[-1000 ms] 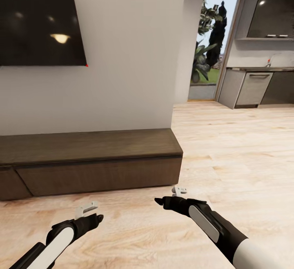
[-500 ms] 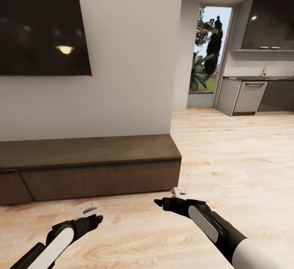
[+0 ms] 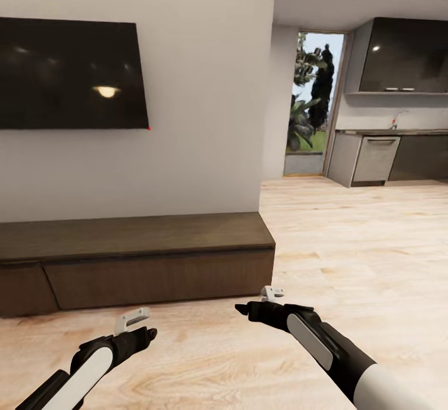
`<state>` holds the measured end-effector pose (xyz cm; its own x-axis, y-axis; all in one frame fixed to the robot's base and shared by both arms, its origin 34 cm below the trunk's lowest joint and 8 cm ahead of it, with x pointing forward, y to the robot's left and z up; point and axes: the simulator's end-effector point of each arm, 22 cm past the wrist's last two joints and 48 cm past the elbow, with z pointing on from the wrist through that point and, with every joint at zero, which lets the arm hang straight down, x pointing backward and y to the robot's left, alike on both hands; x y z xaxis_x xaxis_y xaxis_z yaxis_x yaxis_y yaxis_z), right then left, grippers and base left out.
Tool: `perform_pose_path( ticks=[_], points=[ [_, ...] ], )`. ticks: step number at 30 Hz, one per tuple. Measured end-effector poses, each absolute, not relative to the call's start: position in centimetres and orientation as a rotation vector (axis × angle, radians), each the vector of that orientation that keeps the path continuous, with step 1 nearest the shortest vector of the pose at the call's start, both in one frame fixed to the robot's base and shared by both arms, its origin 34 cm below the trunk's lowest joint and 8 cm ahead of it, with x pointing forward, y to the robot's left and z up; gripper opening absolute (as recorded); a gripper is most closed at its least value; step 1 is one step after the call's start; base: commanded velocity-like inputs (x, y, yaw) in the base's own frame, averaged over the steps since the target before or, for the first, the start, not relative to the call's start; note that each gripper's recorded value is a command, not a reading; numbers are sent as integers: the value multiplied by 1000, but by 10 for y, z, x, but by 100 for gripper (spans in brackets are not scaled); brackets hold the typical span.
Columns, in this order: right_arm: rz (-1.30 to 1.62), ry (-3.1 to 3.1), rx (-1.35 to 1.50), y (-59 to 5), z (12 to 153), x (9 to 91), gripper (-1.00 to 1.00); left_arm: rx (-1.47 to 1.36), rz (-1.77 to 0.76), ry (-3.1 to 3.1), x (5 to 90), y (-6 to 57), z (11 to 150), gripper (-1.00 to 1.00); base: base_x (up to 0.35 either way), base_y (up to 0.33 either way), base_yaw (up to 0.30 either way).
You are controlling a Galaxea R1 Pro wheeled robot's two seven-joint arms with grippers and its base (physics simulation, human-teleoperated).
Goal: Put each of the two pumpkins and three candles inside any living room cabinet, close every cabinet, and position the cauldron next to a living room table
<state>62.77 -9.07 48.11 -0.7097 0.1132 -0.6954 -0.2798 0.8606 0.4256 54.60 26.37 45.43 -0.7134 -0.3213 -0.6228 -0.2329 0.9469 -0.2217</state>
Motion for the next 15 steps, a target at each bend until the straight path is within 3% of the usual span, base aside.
perform_pose_path(
  ticks=[15],
  points=[
    [655,2269,-118,-92,513,637,100,-438,-94,2465,542,285,452,100,-3,1,0]
  ],
)
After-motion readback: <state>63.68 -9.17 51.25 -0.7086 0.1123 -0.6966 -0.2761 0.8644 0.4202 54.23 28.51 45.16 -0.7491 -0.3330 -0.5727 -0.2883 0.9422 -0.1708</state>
